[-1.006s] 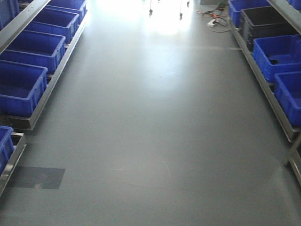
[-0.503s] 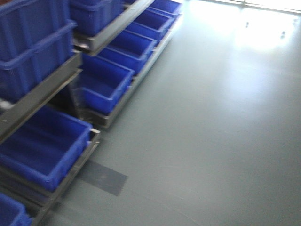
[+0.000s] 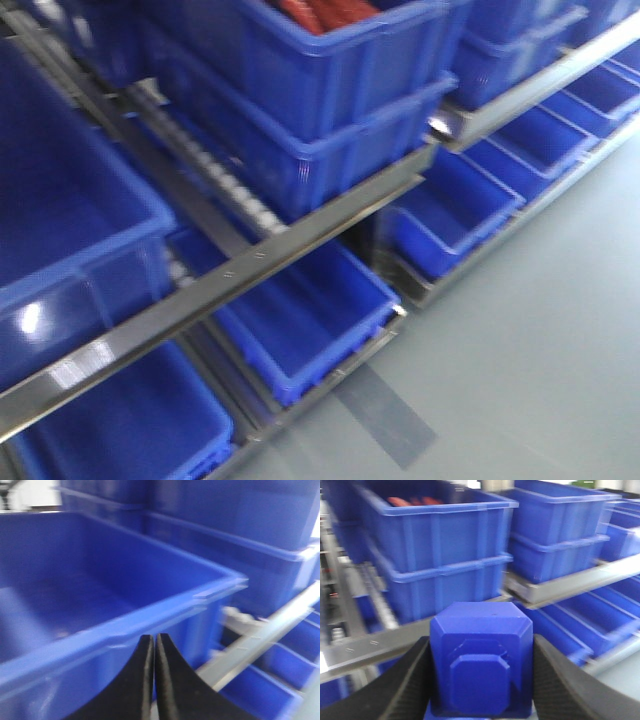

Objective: Pour parts from conveyor to right shelf
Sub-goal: 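Turn and stop facing the empty blue bin on the shelf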

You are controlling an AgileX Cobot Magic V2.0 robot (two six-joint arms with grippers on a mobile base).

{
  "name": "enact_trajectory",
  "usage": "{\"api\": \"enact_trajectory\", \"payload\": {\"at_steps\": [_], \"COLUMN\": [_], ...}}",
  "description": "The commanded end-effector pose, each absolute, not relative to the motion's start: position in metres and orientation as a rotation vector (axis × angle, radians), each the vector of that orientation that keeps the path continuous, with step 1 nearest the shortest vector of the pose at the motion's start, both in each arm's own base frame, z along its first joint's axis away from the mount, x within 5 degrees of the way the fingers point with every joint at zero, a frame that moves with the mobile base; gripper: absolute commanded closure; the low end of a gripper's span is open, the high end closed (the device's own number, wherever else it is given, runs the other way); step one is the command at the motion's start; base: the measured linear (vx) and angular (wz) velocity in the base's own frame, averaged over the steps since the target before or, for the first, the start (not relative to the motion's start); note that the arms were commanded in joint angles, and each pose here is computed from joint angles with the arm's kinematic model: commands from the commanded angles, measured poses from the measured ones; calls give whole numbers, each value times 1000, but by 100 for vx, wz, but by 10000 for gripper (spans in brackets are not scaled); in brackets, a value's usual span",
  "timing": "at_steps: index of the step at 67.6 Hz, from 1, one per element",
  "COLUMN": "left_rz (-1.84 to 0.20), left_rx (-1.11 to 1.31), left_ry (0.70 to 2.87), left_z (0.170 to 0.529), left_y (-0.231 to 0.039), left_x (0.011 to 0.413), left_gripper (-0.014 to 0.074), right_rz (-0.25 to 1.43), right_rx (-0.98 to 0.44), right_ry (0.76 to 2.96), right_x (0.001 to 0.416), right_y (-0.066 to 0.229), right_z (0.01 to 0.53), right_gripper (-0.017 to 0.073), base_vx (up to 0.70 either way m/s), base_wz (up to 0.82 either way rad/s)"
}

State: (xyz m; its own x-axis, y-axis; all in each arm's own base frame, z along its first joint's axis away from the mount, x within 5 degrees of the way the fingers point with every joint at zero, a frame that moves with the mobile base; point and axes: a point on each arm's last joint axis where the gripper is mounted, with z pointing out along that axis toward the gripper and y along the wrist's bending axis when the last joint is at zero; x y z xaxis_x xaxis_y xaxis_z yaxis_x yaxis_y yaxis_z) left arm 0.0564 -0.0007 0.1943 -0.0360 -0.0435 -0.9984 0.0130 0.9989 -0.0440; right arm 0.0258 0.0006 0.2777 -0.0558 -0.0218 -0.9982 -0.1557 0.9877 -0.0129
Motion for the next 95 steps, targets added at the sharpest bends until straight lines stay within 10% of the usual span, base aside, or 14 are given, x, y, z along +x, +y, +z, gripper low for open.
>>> {"api": "enact_trajectory", "payload": {"at_steps": [1,95], "left_rz": [-58,-58], "left_rx": [-23,-23], "left_ry": [1556,1556], "left_z": [192,192], "left_y": [-1,-1], "left_x": [57,57], "left_gripper": [600,600], "right_rz": [103,103], "right_rx": [-141,-141], "right_ry": [1529,1529], "right_x": [24,24], "right_y": [0,0], "right_z": [293,293], "right_gripper": [523,523], "base_vx": [19,12], "base_wz": [82,47]}}
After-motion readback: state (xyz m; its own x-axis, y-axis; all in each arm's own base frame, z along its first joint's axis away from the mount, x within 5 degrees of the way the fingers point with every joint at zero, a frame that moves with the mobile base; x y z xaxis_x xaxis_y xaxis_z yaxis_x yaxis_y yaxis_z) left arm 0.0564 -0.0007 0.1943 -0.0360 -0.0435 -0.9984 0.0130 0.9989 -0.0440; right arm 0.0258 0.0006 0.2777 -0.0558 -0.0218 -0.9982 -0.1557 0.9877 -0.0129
